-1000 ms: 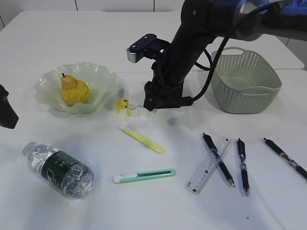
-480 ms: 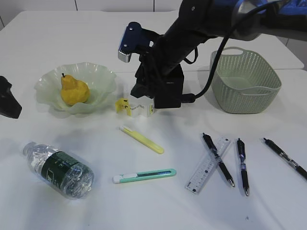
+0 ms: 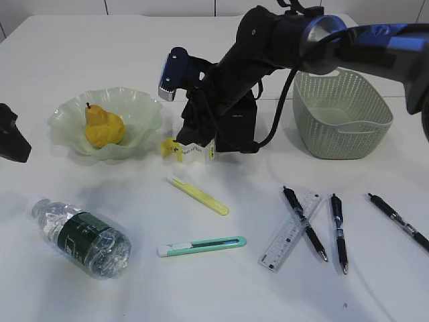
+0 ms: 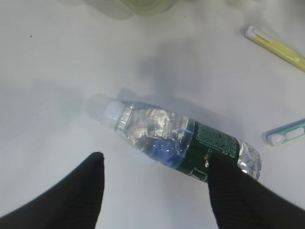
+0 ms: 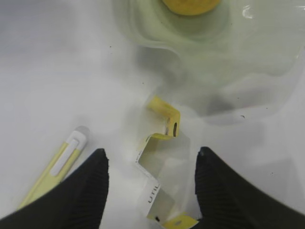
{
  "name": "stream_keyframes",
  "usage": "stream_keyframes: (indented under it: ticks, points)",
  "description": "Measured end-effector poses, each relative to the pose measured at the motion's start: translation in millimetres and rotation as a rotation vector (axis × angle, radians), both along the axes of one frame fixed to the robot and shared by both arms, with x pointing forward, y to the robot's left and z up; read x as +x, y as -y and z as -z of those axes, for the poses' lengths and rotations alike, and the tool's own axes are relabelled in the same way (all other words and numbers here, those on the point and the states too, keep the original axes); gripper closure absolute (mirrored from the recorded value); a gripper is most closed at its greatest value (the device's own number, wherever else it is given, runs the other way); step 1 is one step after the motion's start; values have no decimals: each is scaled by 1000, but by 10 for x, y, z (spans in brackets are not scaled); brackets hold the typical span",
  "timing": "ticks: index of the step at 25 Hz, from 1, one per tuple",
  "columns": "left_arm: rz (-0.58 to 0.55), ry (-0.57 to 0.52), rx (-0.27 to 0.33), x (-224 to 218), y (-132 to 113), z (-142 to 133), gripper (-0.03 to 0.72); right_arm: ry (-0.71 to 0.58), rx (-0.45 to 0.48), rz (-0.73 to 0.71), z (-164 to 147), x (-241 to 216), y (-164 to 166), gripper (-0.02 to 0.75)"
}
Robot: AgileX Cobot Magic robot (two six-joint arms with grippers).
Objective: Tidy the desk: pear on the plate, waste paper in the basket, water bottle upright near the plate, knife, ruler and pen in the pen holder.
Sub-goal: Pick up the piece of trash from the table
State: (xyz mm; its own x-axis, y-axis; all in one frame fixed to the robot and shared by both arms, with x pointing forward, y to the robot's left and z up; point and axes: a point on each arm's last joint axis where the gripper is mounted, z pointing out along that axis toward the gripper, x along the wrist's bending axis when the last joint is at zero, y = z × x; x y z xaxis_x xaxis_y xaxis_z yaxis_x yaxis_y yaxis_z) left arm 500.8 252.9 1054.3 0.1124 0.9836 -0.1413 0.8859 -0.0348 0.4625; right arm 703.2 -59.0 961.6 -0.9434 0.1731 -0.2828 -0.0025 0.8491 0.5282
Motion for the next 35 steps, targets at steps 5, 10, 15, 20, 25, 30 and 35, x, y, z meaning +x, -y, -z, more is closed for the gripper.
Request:
stream_keyframes:
  ticks: [5, 10, 15, 20, 25, 30, 35]
  points:
    - [5, 1, 3, 0, 0, 0, 205, -10, -5, 1, 121, 44, -19, 307]
    - [5, 1, 3, 0, 0, 0, 206, -38, -10, 27, 211, 88, 64, 303]
    - [5, 3, 3, 1, 0, -1, 207, -59, -17, 41, 231, 120, 163, 281]
    - [4, 8, 2, 6, 0, -3, 207, -83, -27, 49, 349, 137, 181, 277]
    - [4, 8, 2, 6, 0, -3, 209, -106, -34, 54, 467, 142, 179, 277]
    - [4, 9, 2, 6, 0, -3, 213, -108, -35, 56, 473, 142, 180, 277]
    - [4, 10, 2, 8, 0, -4, 214, -115, -31, 67, 484, 147, 178, 277]
